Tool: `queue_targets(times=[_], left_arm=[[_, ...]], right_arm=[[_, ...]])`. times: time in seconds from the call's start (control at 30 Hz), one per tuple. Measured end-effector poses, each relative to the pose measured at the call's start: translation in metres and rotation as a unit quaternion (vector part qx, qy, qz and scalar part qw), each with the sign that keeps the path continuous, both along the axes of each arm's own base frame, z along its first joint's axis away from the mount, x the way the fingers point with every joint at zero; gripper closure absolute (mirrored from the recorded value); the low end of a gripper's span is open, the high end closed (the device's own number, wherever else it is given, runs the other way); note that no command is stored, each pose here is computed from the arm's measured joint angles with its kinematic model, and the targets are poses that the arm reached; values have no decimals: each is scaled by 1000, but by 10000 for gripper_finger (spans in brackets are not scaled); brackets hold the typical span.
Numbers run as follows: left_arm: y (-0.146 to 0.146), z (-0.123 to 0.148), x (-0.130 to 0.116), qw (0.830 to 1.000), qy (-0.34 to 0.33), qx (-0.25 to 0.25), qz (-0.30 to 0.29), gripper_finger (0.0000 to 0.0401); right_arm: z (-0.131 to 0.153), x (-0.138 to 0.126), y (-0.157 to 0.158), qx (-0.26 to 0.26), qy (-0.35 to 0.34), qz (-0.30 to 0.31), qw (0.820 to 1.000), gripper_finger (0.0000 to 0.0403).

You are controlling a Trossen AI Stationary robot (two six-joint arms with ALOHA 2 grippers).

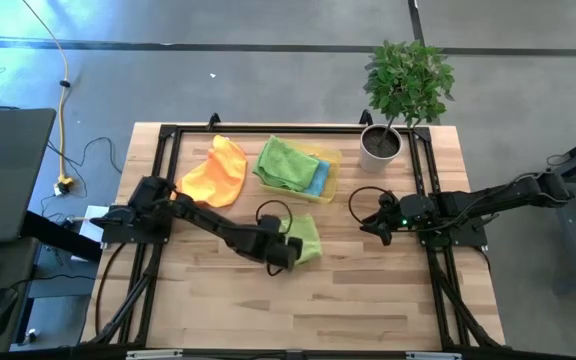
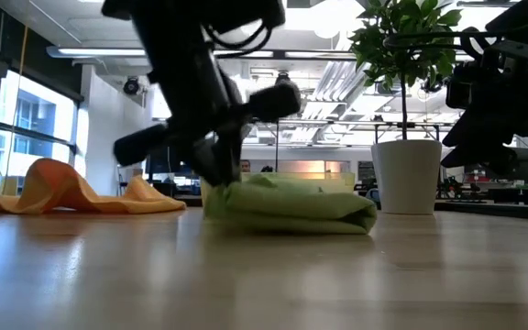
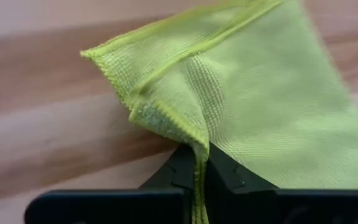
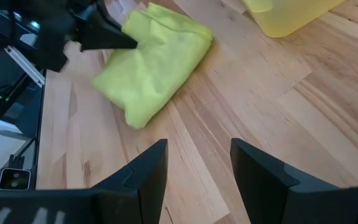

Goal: Fold microfiber towels
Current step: Put the folded light green microfiber towel into the yellow bin

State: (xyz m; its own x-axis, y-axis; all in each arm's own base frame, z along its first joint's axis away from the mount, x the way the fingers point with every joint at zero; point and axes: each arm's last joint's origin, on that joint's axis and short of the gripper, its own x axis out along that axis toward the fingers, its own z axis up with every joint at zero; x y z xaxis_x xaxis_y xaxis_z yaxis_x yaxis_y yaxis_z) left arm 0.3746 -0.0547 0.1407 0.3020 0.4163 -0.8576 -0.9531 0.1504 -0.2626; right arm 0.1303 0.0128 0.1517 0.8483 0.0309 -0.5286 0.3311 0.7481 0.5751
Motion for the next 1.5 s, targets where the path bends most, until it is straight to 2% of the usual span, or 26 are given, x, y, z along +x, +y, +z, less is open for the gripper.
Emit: queue_targets(times=[0.17, 0.3, 0.37, 0.63, 0.73, 0.83, 0.93, 1.03, 1.13, 1.2, 1.3, 1.5], left_arm=[[21, 19, 7, 996, -6, 0, -86, 396], [46, 38, 17, 984, -42, 7, -174, 397], [60, 44, 20, 978, -60, 20, -199, 397], [120, 63, 31, 949, -137, 74, -273, 397], [135, 68, 32, 935, -160, 91, -303, 398], [145, 73, 34, 924, -188, 86, -321, 398], [154, 90, 39, 912, -215, 91, -338, 398], [160, 110, 44, 895, -227, 132, -360, 398], [172, 127, 46, 886, -225, 171, -367, 398], [183, 134, 43, 887, -216, 182, -365, 398], [199, 130, 36, 893, -182, 190, -364, 398], [230, 105, 13, 931, -86, 124, -332, 398]], right_arm=[[0, 0, 0, 0, 1, 0, 1000, 236], [-1, 0, 0, 0, 4, 0, 1000, 236], [-1, 0, 0, 0, 4, 0, 1000, 236], [-1, -1, 0, -1, 6, 0, 1000, 236], [-1, -1, 0, -1, 7, 0, 1000, 236], [-1, -1, 0, -1, 7, 0, 1000, 236], [-1, -1, 0, -1, 7, 0, 1000, 236], [-1, -1, 0, -1, 7, 0, 1000, 236], [-1, -1, 0, -1, 7, 0, 1000, 236], [-1, -1, 0, -1, 7, 0, 1000, 236], [-1, -1, 0, -1, 7, 0, 1000, 236], [-1, -1, 0, -1, 7, 0, 1000, 236]])
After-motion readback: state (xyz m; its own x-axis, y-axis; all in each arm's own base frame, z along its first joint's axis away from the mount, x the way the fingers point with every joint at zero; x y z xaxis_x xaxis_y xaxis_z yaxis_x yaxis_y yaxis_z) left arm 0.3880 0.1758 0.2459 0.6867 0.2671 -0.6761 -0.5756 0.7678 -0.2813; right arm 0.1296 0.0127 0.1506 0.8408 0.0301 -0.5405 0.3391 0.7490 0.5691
